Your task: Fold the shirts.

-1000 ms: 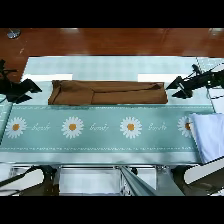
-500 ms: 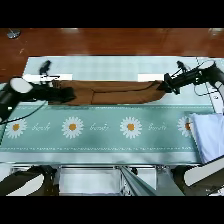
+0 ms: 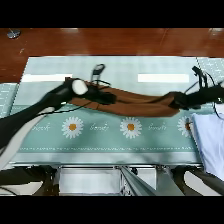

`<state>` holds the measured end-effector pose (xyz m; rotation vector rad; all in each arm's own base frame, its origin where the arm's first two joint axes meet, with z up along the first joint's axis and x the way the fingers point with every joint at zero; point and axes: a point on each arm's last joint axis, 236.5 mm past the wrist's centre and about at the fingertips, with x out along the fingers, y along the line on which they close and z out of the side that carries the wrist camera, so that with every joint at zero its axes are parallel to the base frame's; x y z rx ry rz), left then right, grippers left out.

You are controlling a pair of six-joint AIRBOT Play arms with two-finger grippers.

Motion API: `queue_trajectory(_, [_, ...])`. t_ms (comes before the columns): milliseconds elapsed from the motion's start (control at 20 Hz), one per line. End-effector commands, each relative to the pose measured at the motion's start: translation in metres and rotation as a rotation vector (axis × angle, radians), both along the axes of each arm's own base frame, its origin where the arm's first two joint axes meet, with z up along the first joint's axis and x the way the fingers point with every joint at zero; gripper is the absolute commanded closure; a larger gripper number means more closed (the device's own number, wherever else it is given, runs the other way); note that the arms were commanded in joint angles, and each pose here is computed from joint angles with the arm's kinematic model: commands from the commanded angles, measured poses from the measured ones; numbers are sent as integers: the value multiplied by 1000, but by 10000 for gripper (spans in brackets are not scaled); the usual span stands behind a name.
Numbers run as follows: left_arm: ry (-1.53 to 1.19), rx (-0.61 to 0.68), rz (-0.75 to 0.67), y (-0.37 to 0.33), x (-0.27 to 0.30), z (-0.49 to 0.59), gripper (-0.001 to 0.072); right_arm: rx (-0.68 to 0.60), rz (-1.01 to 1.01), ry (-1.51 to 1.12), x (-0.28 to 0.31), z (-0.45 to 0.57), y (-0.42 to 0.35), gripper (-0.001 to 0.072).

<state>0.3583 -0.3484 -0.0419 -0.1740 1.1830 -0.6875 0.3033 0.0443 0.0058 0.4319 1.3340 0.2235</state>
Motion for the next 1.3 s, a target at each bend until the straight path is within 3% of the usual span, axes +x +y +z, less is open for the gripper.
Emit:
queue_trajectory(0, [74, 14, -100, -73, -15, -30, 689, -25, -43, -65, -37, 13, 3, 684])
queue_trajectory(350, [353, -78, -398, -167, -140, -52, 688, 58, -49, -238, -26, 82, 23, 684])
queue_trajectory(450, [359, -104, -419, -175, -148, -39, 687, 96, -41, -292, -18, 107, 31, 684])
queue_trajectory(550, [312, -140, -435, -169, -122, -10, 688, 89, -25, -313, -18, 121, 32, 684])
queue_trajectory(700, [184, -188, -261, -113, -17, 46, 688, 103, 4, -298, -22, 125, 39, 684])
queue_trajectory(900, [117, -105, 34, 56, 88, 96, 688, 155, 110, -277, -12, 117, 90, 684])
queue_trajectory(1050, [40, -66, 139, 162, 89, 141, 688, 184, 239, -274, 15, 116, 149, 684])
queue_trajectory(1250, [-67, -69, 371, 247, 22, 142, 687, 223, 396, -236, 56, 100, 243, 683])
